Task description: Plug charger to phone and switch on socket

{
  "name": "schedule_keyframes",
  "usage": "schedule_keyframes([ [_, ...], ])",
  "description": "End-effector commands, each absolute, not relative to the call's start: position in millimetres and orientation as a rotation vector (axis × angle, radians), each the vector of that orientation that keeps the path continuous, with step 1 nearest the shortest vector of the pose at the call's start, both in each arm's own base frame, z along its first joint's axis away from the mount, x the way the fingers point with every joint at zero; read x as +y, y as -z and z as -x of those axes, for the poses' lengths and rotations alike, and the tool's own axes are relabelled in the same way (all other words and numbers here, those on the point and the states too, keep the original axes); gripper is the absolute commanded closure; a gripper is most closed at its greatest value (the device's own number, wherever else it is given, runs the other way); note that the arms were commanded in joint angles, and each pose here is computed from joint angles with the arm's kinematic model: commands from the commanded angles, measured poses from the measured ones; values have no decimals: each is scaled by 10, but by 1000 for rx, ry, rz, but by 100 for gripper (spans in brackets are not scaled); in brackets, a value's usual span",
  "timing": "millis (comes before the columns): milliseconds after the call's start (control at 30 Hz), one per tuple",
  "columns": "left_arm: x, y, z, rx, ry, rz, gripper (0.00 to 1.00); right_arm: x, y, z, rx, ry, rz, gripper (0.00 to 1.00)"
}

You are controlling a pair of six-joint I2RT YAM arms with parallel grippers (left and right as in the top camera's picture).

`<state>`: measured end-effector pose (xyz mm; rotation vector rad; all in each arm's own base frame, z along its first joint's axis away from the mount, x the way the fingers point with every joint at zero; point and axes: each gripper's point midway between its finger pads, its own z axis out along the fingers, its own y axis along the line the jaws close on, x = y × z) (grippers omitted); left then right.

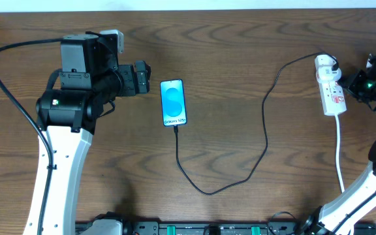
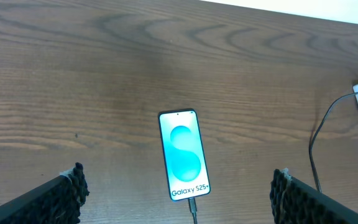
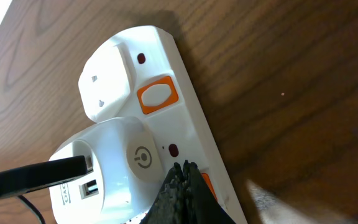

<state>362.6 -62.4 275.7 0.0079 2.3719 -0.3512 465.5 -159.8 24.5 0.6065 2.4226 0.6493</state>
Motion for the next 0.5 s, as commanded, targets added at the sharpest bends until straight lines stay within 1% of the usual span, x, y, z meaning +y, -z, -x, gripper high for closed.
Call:
schedule_keyframes([
  [0, -600, -2788, -3625, 2365, 345, 5, 5, -1361, -76, -4592, 2496, -677, -580, 99],
  [467, -602, -2788, -3624, 2365, 345, 4, 5, -1130, -33, -4571, 2552, -700, -553, 99],
])
